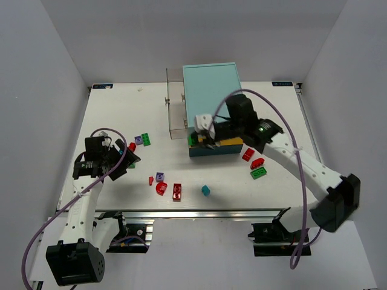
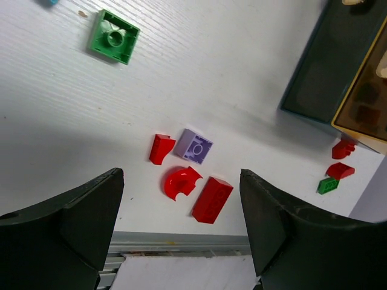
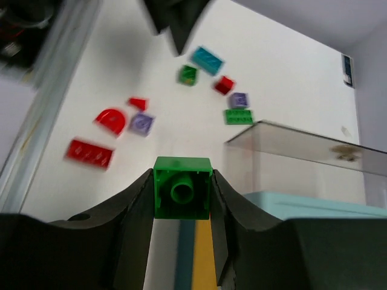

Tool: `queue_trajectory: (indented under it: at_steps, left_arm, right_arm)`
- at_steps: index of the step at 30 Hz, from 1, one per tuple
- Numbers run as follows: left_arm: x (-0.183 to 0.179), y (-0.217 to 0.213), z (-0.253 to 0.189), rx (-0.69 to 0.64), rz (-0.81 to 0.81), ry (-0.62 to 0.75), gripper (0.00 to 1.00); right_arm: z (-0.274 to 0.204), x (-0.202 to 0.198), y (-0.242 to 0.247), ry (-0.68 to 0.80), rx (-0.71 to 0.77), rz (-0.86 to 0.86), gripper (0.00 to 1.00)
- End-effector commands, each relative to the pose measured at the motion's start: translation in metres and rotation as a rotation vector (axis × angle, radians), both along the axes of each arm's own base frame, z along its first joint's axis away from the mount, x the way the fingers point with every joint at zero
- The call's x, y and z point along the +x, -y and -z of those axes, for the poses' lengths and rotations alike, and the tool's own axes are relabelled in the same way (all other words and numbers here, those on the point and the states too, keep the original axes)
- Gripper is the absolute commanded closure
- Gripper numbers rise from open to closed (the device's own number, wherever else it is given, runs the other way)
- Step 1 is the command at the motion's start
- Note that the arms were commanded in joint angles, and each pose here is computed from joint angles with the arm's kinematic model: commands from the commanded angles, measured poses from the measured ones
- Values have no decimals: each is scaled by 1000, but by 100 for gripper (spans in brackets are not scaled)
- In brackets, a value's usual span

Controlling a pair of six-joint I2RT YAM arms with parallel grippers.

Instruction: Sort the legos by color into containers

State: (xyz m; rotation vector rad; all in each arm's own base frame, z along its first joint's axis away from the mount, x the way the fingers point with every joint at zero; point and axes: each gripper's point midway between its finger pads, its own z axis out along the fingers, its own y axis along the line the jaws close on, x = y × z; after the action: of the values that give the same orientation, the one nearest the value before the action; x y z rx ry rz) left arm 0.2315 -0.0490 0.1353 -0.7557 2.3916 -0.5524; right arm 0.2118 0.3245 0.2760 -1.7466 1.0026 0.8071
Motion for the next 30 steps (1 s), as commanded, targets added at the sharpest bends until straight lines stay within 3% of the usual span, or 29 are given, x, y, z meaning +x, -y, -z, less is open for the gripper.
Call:
queue_trajectory:
  at_steps: [1,2,4,13,19,23,29,30]
  left_arm:
    - [1,-10,2,48,-44,1,13]
    - [1,-12,4,56,-51,-3,13]
    - [0,-16,11,77,-60,-14,14]
    - [9,-20,12,90,-68,-13,14]
    - [14,-23,14,105,-78,-22,13]
    - [19,-26,17,114,-81,-44,13]
    - [28,-29,22,127,-85,-63,13]
    - [28,-30,26,131,-83,-76,13]
  right_arm:
    - [-58,63,-50,-97,185,273,100]
    - [-86,78,-56,-95,231,320,100]
    - [-91,101,-66,-121,231,398,100]
    - [-76,157,-101,-134,211,514,100]
    - [-51,166,-101,-141,162,538,73]
    - [-36,169,-98,-154,127,556,67]
    - [-35,166,-93,-144,121,554,36]
    - [-38,164,-93,-146,125,553,35]
